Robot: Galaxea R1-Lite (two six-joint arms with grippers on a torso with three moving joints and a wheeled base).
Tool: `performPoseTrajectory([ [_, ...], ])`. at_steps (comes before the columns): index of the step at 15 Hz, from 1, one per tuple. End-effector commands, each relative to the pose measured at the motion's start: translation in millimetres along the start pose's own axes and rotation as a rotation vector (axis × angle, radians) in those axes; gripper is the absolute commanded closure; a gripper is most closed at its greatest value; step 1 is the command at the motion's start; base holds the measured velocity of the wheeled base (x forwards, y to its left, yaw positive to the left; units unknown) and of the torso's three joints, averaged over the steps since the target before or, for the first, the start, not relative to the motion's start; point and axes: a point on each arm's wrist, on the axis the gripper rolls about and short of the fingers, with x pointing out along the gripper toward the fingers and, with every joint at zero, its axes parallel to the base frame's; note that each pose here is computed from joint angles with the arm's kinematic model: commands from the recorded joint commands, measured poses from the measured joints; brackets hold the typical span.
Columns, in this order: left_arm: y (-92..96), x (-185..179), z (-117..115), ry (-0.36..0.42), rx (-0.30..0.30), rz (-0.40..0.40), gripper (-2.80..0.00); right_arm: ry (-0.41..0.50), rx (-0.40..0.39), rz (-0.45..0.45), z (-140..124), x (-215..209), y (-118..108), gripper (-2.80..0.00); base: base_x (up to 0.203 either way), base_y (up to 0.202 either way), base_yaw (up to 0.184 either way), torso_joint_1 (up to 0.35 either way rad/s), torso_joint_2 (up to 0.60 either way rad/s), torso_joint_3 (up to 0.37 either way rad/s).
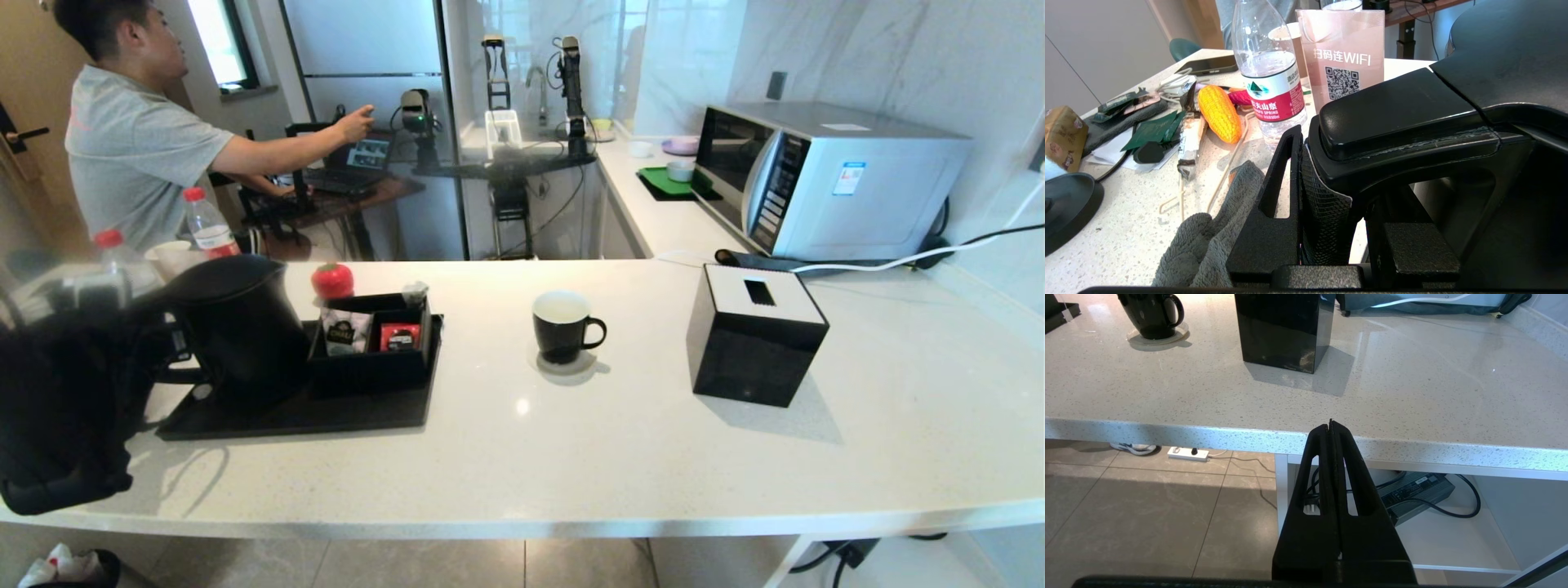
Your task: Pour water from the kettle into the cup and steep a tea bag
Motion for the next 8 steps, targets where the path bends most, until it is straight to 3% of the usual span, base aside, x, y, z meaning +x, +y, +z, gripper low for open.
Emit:
performPoseTrajectory([
  [1,1.0,-1.2,5.5,-0.043,-0.007,0.006,0.00,0.001,-0.001,0.001,0.0,0.1,0.0,0.00,0.000,0.000,0.000,0.000,0.00,0.000],
  [6,1.5,-7.7,0.3,-0.012,0.001,0.002,0.00,0.001,-0.001,0.001,0.0,0.1,0.0,0.00,0.000,0.000,0.000,0.000,0.00,0.000],
  [7,1.5,-7.5,0.5,-0.013,0.001,0.002,-2.31,0.001,-0.001,0.002,0.0,0.1,0.0,0.00,0.000,0.000,0.000,0.000,0.00,0.000],
  [8,2.0,-7.7,-0.4,-0.009,0.001,0.003,-2.80,0.001,-0.001,0.000,0.0,0.1,0.0,0.00,0.000,0.000,0.000,0.000,0.00,0.000],
])
